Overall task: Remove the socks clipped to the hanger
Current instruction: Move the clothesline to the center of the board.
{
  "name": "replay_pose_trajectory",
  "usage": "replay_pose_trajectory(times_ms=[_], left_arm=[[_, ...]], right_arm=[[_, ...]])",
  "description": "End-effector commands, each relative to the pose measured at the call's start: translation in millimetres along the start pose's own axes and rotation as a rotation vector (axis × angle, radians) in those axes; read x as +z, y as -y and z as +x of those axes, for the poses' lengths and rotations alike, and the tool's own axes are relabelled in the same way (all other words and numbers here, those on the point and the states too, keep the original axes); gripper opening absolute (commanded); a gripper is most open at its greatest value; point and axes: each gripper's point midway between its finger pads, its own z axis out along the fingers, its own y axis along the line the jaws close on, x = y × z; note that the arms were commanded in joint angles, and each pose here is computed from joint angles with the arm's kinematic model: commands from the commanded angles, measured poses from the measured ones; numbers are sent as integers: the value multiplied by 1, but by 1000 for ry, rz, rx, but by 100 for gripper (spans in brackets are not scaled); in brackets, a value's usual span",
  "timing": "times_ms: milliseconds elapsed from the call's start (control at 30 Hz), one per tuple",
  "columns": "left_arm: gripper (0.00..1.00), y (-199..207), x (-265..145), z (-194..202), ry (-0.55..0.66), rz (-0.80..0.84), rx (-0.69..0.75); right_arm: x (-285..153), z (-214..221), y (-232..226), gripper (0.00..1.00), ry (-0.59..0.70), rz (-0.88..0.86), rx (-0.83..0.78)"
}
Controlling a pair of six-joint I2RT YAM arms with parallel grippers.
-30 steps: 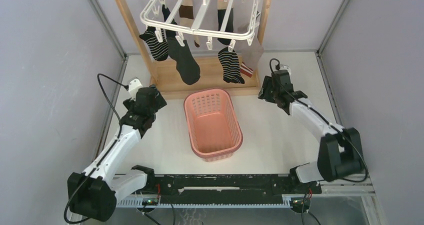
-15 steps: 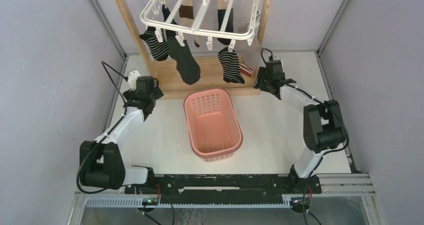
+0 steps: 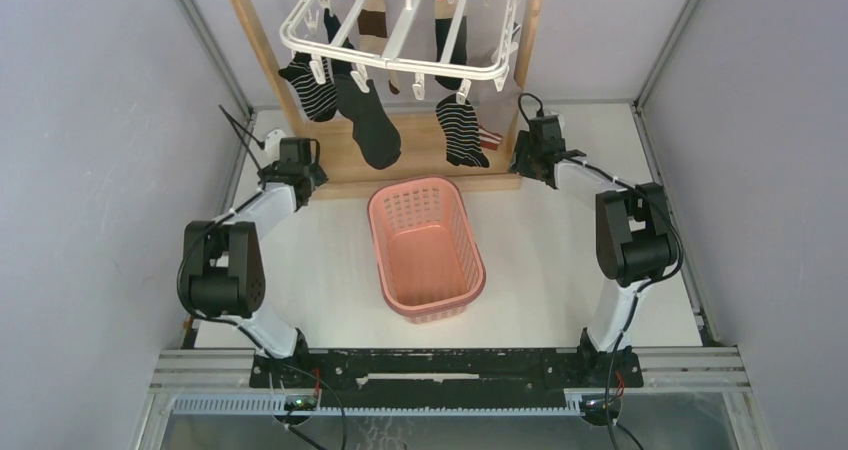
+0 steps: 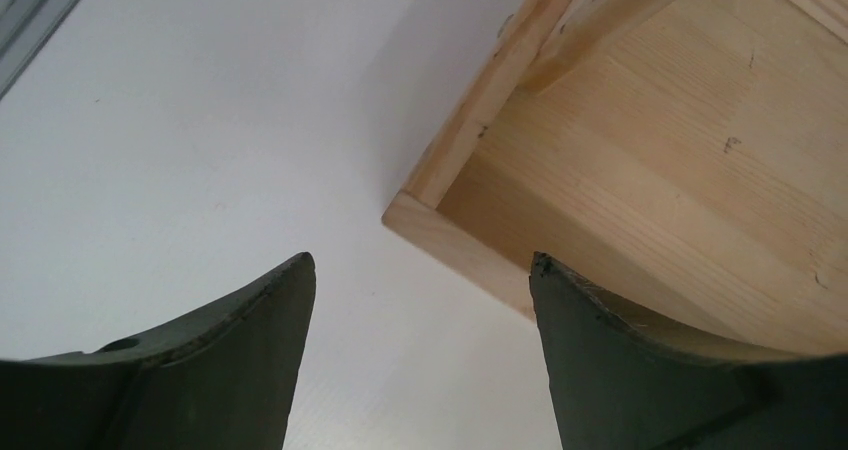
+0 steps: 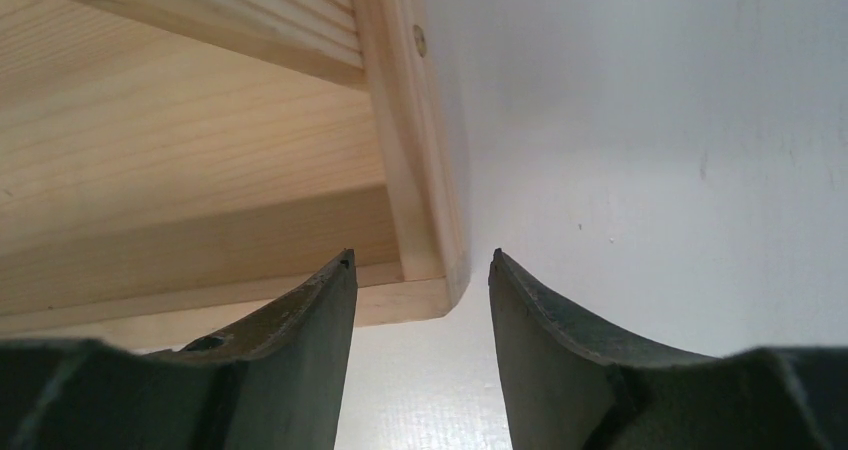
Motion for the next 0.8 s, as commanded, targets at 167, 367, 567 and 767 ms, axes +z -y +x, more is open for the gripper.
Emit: replay_pose_trajectory(times_ms=[167,367,567,767], left_arm=[[83,24,14,-22,-55,59,-3],[84,27,24,-15,-119,73,-1],[84,31,28,-6,-168,75,6],[68,19,36,0,-216,60,-31]], right_arm=[[10,-11,9,59,-25,25,-2],[15,-5,10,59,-73,37,-7],[16,6,11,56,-115,41,-9],[12,22,19,48,-184,54,5]])
